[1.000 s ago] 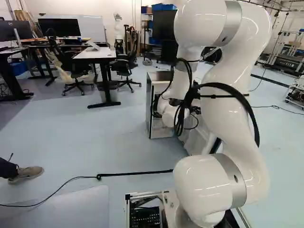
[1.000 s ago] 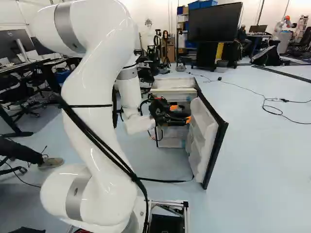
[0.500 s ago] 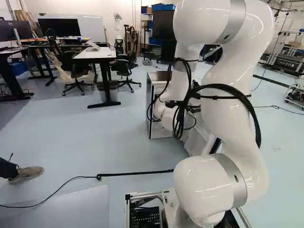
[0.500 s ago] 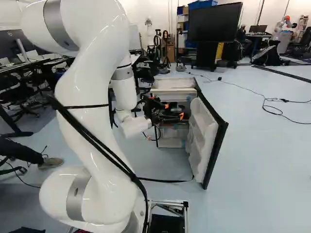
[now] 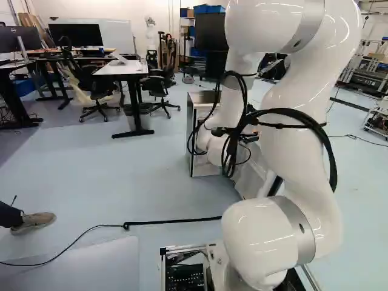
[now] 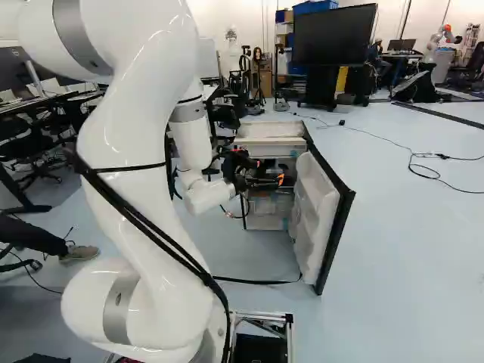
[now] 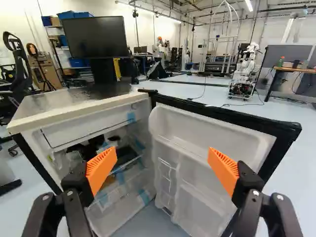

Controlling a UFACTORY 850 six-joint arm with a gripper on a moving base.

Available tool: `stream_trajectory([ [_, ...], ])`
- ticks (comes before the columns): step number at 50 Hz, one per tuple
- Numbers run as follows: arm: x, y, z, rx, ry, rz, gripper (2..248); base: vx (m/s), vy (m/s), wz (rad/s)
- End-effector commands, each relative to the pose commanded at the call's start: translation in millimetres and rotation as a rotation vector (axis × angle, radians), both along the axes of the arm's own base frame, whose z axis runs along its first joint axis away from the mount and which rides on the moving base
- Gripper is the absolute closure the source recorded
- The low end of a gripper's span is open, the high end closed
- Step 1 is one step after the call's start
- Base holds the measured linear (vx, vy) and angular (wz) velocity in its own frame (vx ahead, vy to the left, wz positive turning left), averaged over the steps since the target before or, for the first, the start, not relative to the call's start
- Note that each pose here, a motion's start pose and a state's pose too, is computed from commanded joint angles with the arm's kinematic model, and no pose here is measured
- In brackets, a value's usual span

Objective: Open the fridge door

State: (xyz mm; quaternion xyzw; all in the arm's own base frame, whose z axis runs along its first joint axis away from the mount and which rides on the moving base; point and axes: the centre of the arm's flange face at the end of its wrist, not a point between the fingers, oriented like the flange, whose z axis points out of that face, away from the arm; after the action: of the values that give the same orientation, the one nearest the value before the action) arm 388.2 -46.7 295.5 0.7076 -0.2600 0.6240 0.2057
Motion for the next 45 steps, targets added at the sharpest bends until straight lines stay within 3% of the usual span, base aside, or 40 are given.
stream_trajectory([
  [23, -13.8, 7.3, 20.5, 0.043, 0.019, 0.119, 3, 0.0, 0.0, 0.0],
  [45, -38.6, 18.8, 44.1, 0.078, 0.056, 0.288, 3, 0.0, 0.0, 0.0],
])
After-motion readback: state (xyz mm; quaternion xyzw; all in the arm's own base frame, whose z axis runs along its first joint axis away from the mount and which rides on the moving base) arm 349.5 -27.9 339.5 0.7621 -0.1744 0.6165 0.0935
